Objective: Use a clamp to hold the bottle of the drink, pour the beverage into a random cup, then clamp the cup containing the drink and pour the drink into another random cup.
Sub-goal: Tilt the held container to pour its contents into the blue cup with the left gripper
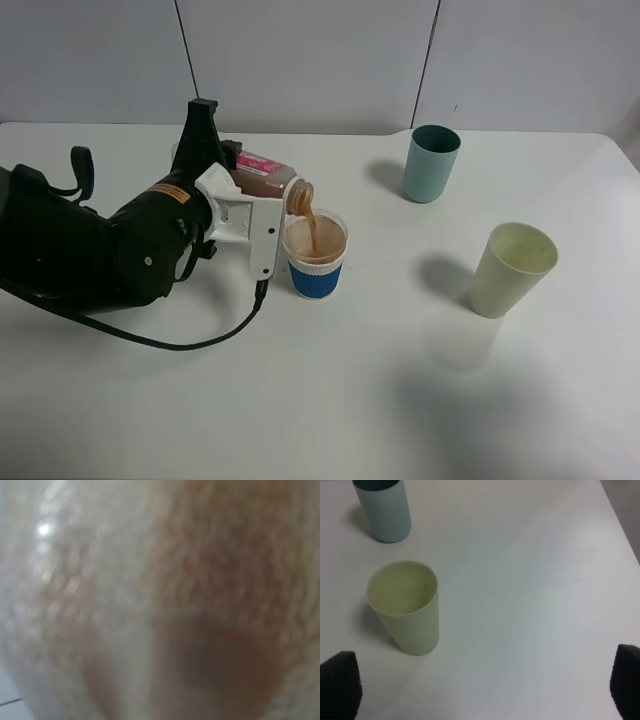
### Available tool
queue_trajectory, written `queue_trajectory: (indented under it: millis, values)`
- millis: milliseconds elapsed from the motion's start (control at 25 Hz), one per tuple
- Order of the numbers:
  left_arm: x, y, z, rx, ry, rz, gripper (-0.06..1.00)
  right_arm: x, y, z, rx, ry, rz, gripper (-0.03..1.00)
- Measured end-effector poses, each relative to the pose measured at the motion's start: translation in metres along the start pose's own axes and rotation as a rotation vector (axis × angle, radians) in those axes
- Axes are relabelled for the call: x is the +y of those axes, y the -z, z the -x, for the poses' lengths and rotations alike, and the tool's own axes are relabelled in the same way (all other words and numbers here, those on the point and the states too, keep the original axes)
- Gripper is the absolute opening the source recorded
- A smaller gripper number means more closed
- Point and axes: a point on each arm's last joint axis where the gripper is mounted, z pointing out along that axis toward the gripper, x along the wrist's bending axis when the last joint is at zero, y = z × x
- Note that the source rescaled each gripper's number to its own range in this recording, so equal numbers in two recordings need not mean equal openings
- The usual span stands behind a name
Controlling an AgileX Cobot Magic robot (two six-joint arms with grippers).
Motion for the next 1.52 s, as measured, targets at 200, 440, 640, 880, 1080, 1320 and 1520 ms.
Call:
queue_trajectory:
  millis: [200,440,640,880,1080,1320,1520]
  values:
    - [-0.0027,-0.0013,-0.0012,0.011,-0.004,-0.012,0.03,0.0000,0.0000,0.0000,0.000,0.000,0.000,1.00]
    - [-0.0010,-0.0013,-0.0021,0.022,-0.043,0.006,0.03,0.0000,0.0000,0.0000,0.000,0.000,0.000,1.00]
    - [0.0006,-0.0013,-0.0029,0.031,-0.075,0.023,0.03,0.0000,0.0000,0.0000,0.000,0.000,0.000,1.00]
    - [0.0010,-0.0013,-0.0031,0.034,-0.105,0.027,0.03,0.0000,0.0000,0.0000,0.000,0.000,0.000,1.00]
    - [0.0009,-0.0013,-0.0032,0.035,-0.126,0.026,0.03,0.0000,0.0000,0.0000,0.000,0.000,0.000,1.00]
    - [0.0009,-0.0013,-0.0032,0.035,-0.129,0.026,0.03,0.0000,0.0000,0.0000,0.000,0.000,0.000,1.00]
    - [0.0028,-0.0012,-0.0042,0.047,-0.143,0.045,0.03,0.0000,0.0000,0.0000,0.000,0.000,0.000,1.00]
